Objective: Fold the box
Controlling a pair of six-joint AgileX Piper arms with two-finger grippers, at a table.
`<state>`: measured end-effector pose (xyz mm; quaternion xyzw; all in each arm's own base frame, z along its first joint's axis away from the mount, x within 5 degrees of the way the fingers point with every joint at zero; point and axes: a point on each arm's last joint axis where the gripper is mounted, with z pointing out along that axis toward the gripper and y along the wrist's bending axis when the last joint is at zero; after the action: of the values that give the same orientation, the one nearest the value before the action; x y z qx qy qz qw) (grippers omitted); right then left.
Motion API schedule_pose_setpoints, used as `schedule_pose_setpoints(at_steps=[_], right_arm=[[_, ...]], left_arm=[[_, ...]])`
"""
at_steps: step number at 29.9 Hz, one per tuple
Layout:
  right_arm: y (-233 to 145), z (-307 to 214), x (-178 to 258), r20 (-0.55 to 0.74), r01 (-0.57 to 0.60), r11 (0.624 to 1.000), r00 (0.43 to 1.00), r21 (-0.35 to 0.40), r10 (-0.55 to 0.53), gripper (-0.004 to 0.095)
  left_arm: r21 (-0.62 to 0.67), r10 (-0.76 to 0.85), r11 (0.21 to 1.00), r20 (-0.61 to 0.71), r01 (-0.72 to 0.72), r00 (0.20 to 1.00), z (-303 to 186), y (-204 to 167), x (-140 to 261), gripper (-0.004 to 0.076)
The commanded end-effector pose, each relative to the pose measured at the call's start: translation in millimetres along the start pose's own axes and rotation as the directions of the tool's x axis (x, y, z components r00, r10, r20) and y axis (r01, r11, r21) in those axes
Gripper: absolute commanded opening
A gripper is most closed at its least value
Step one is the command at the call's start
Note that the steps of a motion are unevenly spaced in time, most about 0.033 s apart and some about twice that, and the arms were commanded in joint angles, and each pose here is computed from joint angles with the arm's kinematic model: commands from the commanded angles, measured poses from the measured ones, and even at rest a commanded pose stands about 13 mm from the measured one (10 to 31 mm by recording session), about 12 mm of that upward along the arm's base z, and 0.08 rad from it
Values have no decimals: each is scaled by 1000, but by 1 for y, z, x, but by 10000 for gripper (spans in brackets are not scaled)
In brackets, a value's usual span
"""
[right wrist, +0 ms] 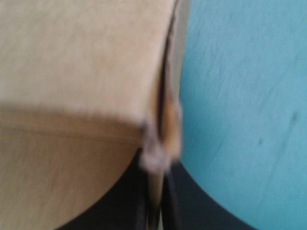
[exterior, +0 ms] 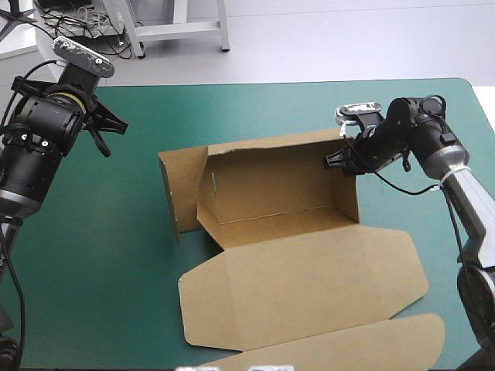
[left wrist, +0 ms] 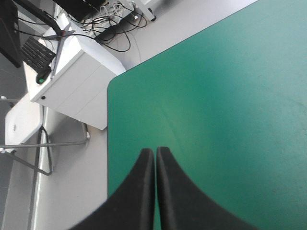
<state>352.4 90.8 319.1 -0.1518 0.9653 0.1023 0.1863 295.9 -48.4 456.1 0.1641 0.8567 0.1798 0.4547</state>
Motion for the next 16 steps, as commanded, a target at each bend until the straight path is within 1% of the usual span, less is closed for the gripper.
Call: schedule_pose_setpoints(at_steps=[1,3,5,8,11,14,16], right_arm=[[-4,14,-12,94,10,1000,996,12,-12,1],[-5,15,-16,130,11,1000,991,23,-14,20],[-7,15,-18,153,15,999,988,36,-20,72],[-8,12,-21,176,24,998,984,56,-34,192],[-9,5,-27,204,42,995,977,89,-60,334],[-11,-7,-35,243,67,988,965,140,-100,472],[-13,-20,-41,257,74,980,959,186,-121,532]], left_arm=[[35,-57,998,84,54,995,-19,5,-7,0],[90,-46,995,79,39,996,-19,0,-7,0],[125,-45,992,76,35,996,-19,-3,-7,-1],[140,-52,989,70,42,996,-17,-5,-7,-1],[152,-58,987,60,48,997,-16,-7,-6,-1],[167,-67,984,56,57,996,-16,-8,-6,-3],[171,-68,983,47,59,997,-16,-9,-5,-3]])
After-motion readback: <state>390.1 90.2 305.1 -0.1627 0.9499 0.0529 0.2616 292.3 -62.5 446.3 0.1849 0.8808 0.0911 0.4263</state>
